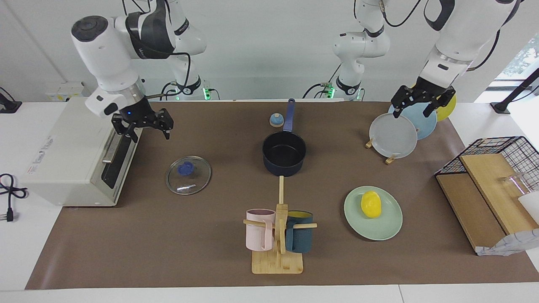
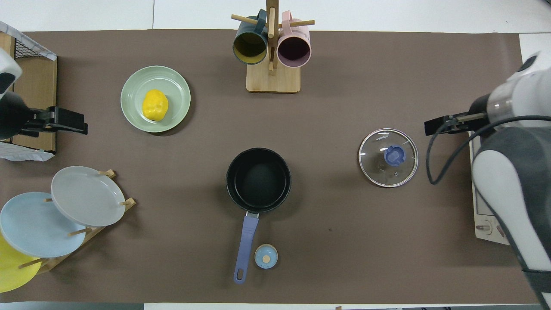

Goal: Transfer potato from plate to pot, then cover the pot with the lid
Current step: 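Move the left gripper toward the potato while the right gripper reaches the lid, then grasp the yellow potato on the green plate with the left gripper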

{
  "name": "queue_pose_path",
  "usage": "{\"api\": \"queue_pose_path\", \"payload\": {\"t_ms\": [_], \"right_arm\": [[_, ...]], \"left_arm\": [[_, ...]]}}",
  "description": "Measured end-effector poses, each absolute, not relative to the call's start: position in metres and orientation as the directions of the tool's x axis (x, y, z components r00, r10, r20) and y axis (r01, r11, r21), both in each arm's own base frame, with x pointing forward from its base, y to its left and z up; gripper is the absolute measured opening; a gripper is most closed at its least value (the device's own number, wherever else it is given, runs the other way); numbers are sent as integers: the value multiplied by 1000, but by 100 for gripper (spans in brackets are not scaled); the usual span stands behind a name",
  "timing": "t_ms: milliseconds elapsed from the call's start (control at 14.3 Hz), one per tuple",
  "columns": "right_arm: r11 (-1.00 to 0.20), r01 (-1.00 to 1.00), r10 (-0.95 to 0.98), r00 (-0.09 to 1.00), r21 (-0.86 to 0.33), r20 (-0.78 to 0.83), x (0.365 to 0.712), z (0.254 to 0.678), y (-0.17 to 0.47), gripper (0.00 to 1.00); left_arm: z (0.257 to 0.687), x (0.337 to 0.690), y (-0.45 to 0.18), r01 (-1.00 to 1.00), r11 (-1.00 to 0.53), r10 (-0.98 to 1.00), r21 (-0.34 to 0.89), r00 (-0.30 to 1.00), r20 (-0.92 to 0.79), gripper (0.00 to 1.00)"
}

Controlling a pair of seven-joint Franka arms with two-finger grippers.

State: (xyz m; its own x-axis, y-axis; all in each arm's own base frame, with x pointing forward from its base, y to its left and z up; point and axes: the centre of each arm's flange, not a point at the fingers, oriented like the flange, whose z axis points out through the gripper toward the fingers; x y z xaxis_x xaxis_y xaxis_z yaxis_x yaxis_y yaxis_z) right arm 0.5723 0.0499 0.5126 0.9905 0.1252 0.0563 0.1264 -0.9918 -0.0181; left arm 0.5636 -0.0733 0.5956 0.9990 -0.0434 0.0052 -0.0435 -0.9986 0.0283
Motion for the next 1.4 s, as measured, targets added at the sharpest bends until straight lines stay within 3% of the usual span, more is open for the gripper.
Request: {"api": "queue_pose_path", "payload": {"t_ms": [279,558,1186,1395], "right_arm": [[-988,157,156,986,-6,50,589,408,71,100],[-986,165,165,985,-1,60,579,362,66,100],[-994,92,91,996,-57,4,569,330,68,100],[-994,89,89,996,-57,-11,564,324,66,100]], "left_arm": [[474,657,-102,-68,-997,-69,41,997,-23,100],[367,701,-119,-77,-996,-79,47,996,-50,100],[325,702,-129,-93,-995,-94,44,995,-19,100],[327,701,-132,-98,-994,-99,44,995,-17,88]]}}
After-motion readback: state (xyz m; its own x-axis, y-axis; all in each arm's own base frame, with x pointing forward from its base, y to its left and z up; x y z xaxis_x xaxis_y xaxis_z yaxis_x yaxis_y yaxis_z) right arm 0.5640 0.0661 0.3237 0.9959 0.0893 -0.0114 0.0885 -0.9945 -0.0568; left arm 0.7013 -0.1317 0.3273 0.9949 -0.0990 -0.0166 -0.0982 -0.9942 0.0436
